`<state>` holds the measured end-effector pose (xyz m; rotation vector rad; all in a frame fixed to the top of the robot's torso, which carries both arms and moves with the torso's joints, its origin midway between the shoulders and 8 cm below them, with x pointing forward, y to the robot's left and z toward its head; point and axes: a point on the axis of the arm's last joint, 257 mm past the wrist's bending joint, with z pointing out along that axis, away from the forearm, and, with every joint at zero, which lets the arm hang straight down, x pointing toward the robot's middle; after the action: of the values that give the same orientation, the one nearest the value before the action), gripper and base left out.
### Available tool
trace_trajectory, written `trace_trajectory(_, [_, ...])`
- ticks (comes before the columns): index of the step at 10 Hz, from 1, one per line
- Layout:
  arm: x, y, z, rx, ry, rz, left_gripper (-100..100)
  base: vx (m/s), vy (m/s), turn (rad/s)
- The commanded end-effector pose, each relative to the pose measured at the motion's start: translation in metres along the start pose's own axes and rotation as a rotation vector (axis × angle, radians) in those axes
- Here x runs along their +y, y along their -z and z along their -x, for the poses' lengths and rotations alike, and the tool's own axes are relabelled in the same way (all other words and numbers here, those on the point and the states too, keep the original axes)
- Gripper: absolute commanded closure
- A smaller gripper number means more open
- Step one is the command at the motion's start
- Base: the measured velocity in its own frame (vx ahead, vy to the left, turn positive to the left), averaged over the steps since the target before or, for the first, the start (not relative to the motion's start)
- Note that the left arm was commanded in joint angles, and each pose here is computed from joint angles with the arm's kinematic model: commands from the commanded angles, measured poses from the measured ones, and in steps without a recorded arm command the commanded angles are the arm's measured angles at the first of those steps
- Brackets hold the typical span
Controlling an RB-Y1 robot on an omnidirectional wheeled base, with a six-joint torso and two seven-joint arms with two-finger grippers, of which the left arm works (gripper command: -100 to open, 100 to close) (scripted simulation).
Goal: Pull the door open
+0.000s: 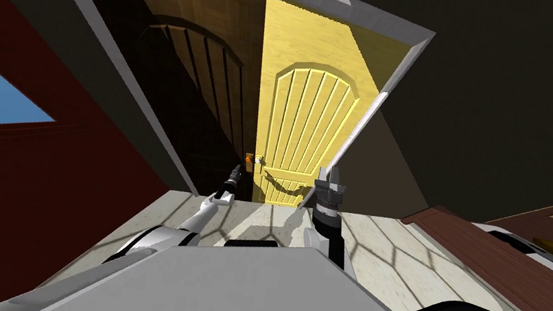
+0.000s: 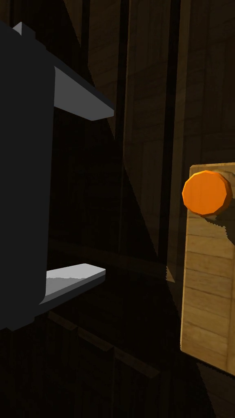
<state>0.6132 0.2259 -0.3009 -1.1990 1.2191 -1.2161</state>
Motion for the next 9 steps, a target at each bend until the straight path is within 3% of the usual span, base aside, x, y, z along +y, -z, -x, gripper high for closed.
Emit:
trace_trajectory(1, [0.007, 0.0044, 0.028, -0.033, -0.006, 0.016, -100, -0.045, 0.023, 0.057])
trace_trajectory(4, [0.020, 0.0157, 0.079, -0.093, -0.019, 0.041, -100, -0.046, 0.008, 0.017])
trace_trajectory(5, [0.020, 0.0157, 0.079, -0.093, -0.019, 0.041, -100, -0.011, -0.001, 0.003])
trace_trajectory(6, [0.024, 0.0224, 0.106, -0.124, -0.025, 0.052, -100, 0.000, 0.000, 0.000])
trace_trajectory(7, [0.026, 0.0257, 0.119, -0.139, -0.028, 0.056, -100, 0.016, -0.010, -0.005])
trace_trajectory(9, [0.026, 0.0257, 0.119, -0.139, -0.028, 0.056, -100, 0.011, -0.004, 0.000])
